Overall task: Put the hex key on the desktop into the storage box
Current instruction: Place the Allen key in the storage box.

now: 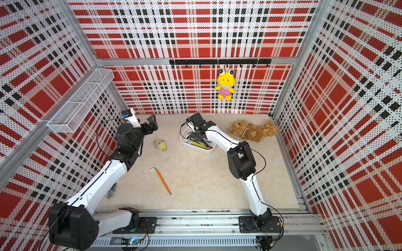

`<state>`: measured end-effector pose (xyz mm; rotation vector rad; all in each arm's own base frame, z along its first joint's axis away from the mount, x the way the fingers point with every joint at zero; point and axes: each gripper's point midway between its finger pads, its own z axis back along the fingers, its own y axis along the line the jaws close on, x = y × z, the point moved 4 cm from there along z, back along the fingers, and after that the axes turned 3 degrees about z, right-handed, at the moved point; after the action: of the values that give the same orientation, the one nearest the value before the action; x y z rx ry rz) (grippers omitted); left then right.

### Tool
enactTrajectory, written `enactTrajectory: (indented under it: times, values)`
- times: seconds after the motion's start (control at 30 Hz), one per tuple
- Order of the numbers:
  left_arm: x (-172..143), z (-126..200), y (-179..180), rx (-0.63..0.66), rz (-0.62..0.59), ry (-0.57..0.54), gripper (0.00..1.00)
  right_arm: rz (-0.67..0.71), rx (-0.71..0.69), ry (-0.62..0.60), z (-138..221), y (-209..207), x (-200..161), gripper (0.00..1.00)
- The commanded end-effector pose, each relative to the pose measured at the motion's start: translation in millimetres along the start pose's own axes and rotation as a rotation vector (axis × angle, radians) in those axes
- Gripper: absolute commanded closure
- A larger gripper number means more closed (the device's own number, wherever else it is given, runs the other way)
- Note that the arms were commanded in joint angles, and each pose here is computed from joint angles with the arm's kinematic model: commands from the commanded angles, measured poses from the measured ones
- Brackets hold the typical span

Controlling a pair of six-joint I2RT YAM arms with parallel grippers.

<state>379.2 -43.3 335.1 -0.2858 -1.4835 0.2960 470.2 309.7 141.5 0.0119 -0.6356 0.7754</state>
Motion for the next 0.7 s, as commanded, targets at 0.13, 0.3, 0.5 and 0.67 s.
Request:
enactTrajectory:
  times: [0.13,0.3,0.5,0.67]
  values:
    - [6.1,1.5,-2.3,-0.001,-0.013,-0.019,0.01,-0.038,0.005,0.027,-8.7,-9.4,-5.3,1.0]
    - [5.2,0.0,-1.9,-0.003,-0.012,-0.015,0.01,-0.061,0.014,0.054,-17.0,-13.2,-15.9,1.0]
    - [5.6,0.4,-1.1,0.001,-0.012,-0.017,0.01,-0.068,0.024,0.089,-29.3,-11.8,-23.5,1.0]
    - [6.2,0.7,-1.8,-0.001,-0.013,-0.018,0.01,-0.072,0.029,0.116,-39.2,-10.2,-29.6,1.0]
